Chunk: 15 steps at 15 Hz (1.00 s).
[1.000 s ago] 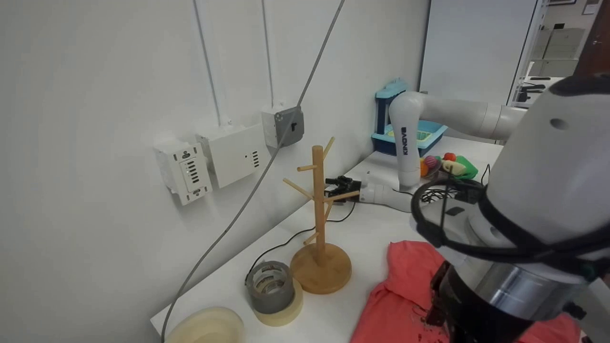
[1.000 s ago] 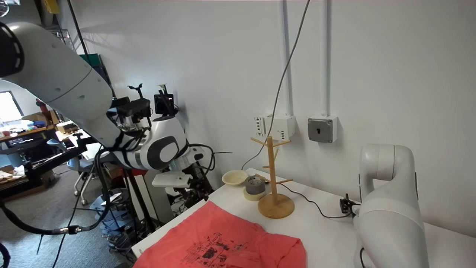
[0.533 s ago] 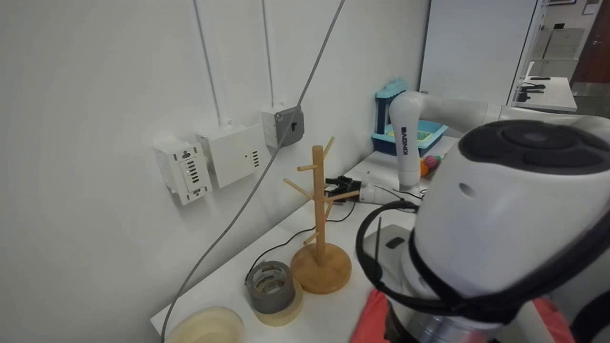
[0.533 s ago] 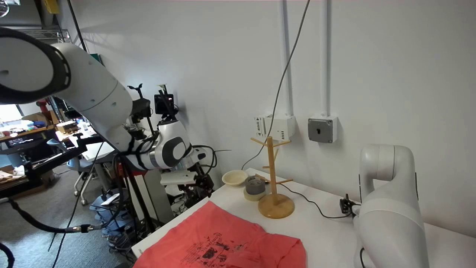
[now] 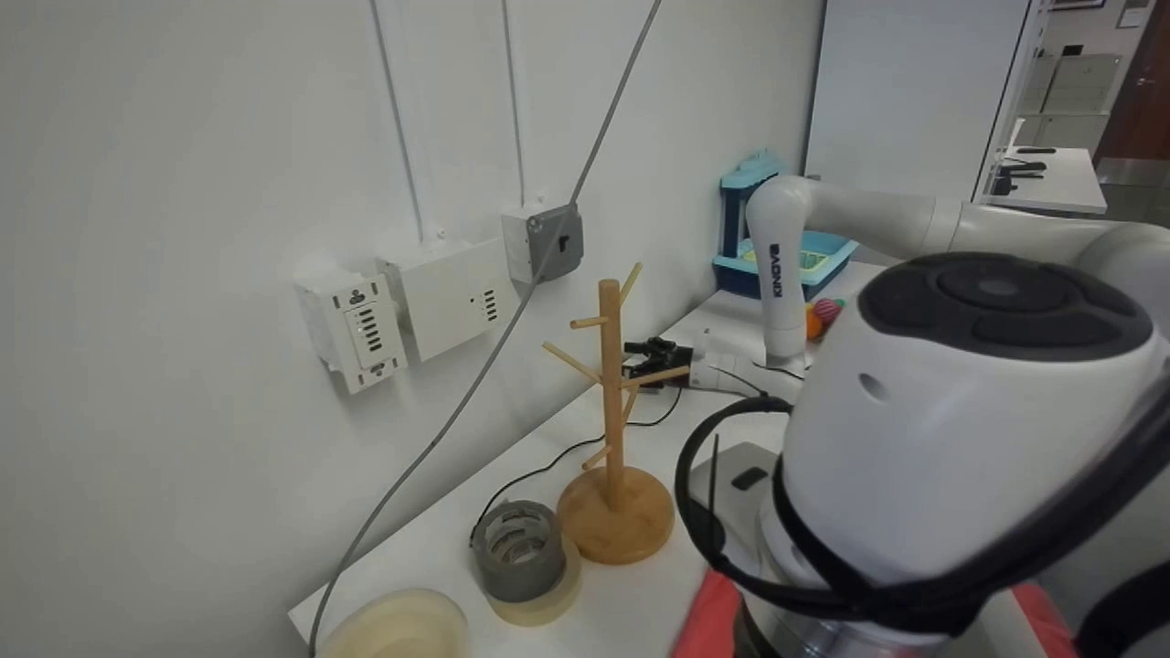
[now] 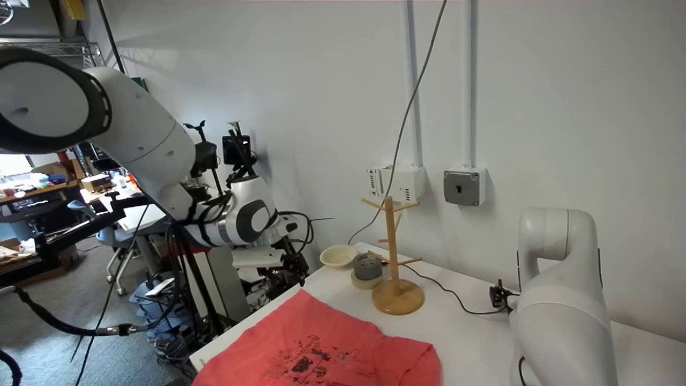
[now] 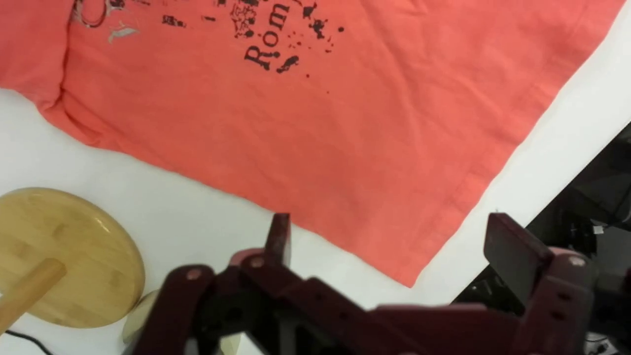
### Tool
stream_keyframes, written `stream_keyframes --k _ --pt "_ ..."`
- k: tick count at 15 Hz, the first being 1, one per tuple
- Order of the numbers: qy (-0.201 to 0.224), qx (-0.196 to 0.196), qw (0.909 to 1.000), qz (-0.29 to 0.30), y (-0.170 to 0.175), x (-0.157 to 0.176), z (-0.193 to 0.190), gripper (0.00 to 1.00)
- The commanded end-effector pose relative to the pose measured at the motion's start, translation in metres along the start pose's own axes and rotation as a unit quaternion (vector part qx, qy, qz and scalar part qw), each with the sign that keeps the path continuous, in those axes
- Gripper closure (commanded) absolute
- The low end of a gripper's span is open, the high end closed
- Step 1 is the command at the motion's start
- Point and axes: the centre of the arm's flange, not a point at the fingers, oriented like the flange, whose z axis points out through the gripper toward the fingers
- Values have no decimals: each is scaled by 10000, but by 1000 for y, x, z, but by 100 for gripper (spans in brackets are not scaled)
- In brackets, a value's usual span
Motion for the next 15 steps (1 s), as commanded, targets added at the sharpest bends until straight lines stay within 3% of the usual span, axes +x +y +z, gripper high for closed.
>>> stream_keyframes --k 1,15 --pt "-71 2 9999 -106 -6 7 15 0" --pt "139 204 9992 -324 -29 78 85 0"
